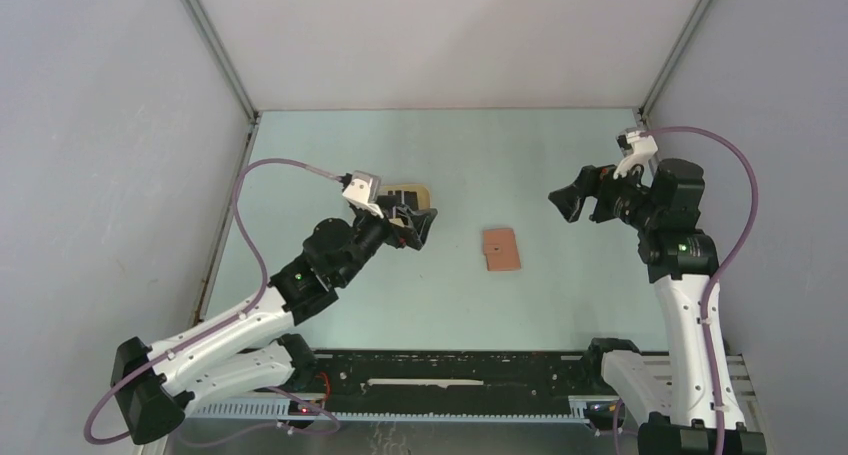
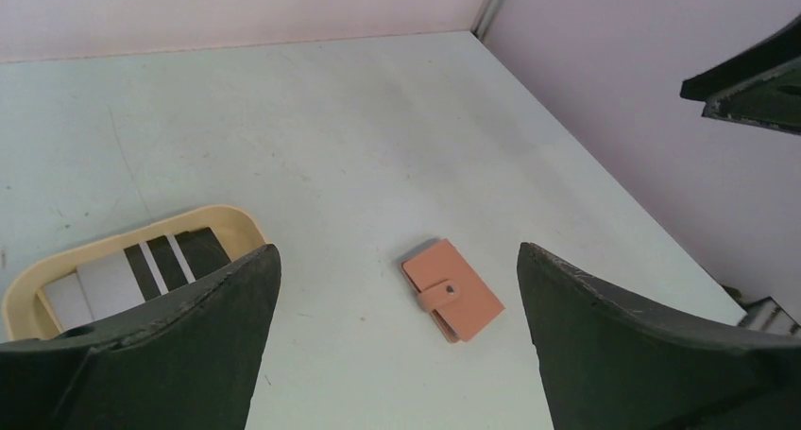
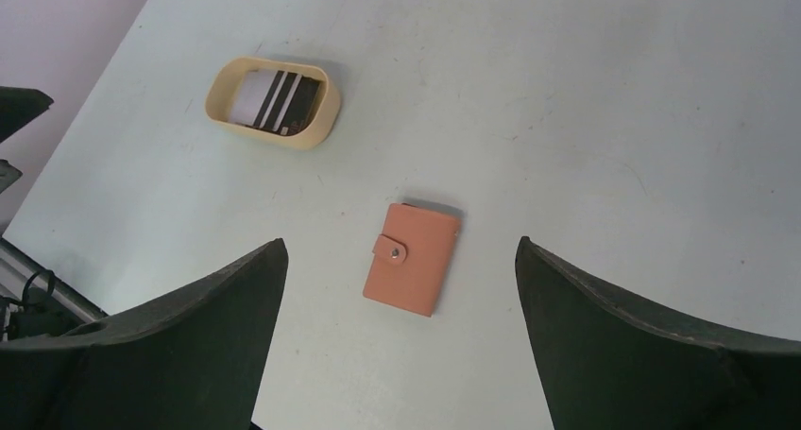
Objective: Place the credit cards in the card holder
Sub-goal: Open the card holder at the center of the board.
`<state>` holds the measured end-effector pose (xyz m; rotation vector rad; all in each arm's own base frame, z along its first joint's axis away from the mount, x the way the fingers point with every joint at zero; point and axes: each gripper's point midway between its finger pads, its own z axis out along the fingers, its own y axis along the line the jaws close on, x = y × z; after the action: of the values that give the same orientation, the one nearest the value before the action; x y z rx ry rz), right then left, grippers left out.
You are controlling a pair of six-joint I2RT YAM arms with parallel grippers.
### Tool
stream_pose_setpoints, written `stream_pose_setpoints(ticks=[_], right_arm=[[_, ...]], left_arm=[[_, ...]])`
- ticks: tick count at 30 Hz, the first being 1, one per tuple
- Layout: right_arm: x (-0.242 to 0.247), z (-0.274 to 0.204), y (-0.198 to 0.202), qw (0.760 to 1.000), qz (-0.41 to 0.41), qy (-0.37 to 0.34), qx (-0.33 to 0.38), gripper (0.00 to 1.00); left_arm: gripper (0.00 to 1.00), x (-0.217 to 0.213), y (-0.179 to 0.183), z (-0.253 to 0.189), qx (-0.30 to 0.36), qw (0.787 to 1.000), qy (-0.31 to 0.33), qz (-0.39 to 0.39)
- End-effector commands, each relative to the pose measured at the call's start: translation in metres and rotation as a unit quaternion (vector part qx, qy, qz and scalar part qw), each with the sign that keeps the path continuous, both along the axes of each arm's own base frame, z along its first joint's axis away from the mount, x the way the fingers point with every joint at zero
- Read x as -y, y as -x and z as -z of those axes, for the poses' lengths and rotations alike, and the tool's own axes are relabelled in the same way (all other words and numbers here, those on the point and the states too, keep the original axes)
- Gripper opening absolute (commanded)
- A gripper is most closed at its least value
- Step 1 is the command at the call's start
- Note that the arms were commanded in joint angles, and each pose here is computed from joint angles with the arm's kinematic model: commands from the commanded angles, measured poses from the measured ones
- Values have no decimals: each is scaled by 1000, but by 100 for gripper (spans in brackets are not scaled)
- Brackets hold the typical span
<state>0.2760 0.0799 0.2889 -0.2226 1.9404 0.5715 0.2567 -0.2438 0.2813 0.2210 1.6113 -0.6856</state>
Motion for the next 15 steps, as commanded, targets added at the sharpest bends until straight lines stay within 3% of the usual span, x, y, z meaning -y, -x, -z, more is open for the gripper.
stream_pose_setpoints(ticks=[1,5,8,10,12,15], right_arm=[[-9,-9,0,999,-23,-5,23,100],[-16,-13,-1,998,-36,10,52,100],[-42,-17,10,987,-116,41,102,100],[-69,-4,32,956,-245,87,139,100],[-87,20,58,903,-368,143,169,100],[-105,40,60,886,-407,164,151,100]], left_arm=[[100,1,11,-4,-6,999,37,22],[100,2,17,3,-10,999,38,35],[100,0,21,10,-10,998,37,42],[100,-2,23,15,-7,998,39,41],[100,-5,23,19,-4,998,41,37],[100,-11,23,22,6,999,43,27]])
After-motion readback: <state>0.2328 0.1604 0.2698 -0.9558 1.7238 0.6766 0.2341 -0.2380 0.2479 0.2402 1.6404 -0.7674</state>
